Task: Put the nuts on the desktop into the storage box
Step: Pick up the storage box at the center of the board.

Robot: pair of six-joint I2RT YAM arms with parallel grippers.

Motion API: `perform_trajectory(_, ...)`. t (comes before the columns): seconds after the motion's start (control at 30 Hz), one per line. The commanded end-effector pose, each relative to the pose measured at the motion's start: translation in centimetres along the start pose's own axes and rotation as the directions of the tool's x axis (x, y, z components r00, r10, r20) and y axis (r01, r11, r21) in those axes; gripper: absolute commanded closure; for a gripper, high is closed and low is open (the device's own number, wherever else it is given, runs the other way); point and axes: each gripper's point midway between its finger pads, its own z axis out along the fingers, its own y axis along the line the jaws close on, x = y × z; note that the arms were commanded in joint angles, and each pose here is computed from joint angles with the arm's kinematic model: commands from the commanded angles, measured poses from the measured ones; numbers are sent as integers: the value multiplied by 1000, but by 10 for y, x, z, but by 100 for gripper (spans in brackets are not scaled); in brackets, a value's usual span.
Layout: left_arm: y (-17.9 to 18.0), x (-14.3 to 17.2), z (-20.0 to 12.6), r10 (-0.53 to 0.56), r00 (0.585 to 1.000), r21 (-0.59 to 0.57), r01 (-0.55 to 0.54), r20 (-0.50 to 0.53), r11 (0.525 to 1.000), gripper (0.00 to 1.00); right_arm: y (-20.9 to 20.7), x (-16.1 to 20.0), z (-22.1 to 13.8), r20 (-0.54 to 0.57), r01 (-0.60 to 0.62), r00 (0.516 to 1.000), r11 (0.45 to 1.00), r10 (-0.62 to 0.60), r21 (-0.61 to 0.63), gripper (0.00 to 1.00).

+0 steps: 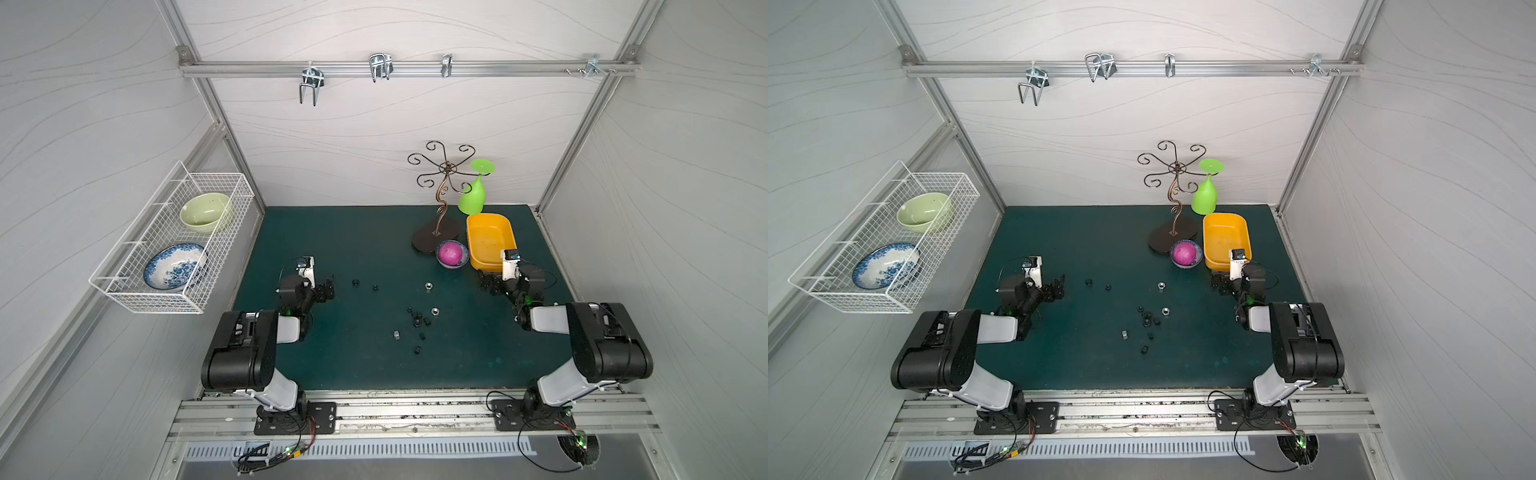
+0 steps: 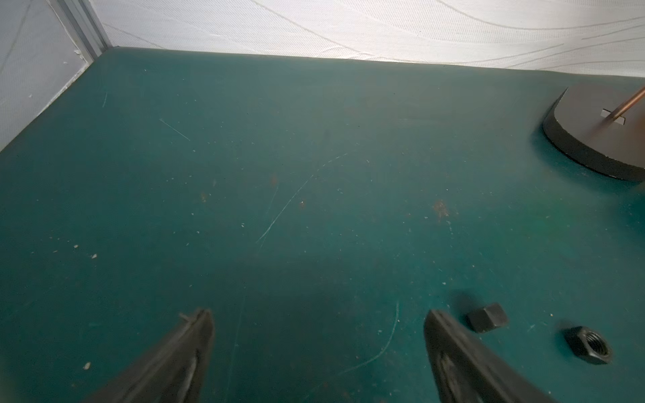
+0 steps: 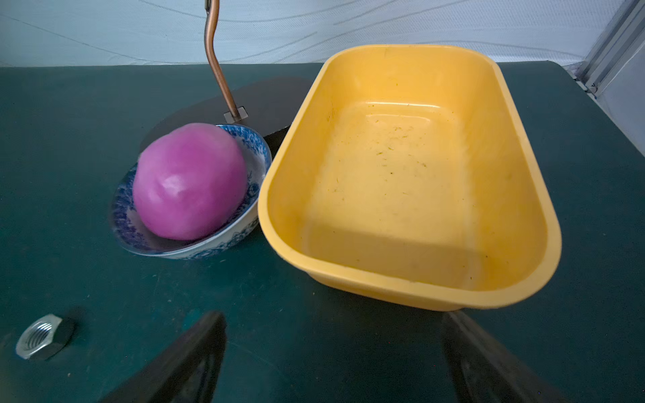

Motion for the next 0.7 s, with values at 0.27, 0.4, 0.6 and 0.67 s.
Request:
perform_trajectory(0.27,-2,-23,1,15,997,1,-15,74,1000,1,1,3,1,-15,-7,1000,1000,7,4,1)
perform_trajectory(0.4,-2,-23,1,16,997,0,-16,72,1000,1,1,3,1,-15,-7,1000,1000,7,5,1)
perform_trajectory(0.6,-2,-23,1,16,997,3,-17,72,1000,1,0,4,1,-17,-8,1000,1000,8,7,1)
perform_trajectory(0.67,-2,-23,0,18,997,1,-18,75,1000,1,0,3,0,-14,-12,1000,1000,12,7,1)
